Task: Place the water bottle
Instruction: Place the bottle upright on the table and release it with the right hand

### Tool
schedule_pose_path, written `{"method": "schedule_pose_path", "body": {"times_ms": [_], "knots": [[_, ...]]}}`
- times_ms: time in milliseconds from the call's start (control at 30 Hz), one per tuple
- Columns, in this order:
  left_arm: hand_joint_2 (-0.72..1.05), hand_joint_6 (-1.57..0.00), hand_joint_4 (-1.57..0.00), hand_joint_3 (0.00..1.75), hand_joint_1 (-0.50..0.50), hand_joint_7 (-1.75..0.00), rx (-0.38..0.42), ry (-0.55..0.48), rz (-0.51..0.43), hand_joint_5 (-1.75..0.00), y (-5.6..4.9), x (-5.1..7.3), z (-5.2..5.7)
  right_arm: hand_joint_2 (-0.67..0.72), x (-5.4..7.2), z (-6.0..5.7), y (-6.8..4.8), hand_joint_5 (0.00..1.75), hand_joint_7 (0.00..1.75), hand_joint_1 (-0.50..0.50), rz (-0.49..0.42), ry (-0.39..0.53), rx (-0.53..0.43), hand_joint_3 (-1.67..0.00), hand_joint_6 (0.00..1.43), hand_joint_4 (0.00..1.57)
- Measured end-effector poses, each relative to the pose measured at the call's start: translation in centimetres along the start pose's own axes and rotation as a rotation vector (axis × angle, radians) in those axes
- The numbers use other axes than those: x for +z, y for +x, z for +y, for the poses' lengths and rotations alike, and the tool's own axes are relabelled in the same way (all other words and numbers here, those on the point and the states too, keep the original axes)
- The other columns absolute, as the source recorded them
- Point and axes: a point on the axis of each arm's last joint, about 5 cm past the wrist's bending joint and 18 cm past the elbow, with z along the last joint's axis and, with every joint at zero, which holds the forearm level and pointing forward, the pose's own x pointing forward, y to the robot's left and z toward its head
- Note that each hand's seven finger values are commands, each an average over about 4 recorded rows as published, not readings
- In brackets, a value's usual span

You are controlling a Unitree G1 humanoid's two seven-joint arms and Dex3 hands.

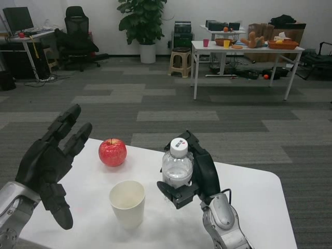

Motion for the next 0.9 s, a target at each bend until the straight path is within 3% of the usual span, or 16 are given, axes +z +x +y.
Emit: {"method": "schedule_pose_path", "body": {"times_ms": [333, 467, 900], "knots": [[-0.55, 0.00, 0.00, 0.09, -0.50, 0.00, -0.001, 0.000, 0.001, 0.00, 0.00, -0.01, -0.01, 0.09, 0.32, 0.03, 0.16, 1.55, 1.54, 0.46, -0.020, 0.011, -0.004, -1.51, 0.49, 1.20], [-0.64, 0.00, 0.00, 0.09, -0.50, 0.00, -0.001, 0.000, 0.001, 0.00, 0.00, -0.01, -0.01, 0.09, 0.45, 0.05, 0.22, 1.55, 1.54, 0.43, -0.028, 0.012, -0.010, -1.51, 0.49, 1.20], [-0.59, 0.00, 0.00, 0.09, -0.50, 0.00, -0.001, 0.000, 0.001, 0.00, 0.00, -0.01, -0.01, 0.09, 0.54, 0.06, 0.27, 1.55, 1.54, 0.46, -0.033, 0.011, -0.012, -1.51, 0.51, 1.20]]}}
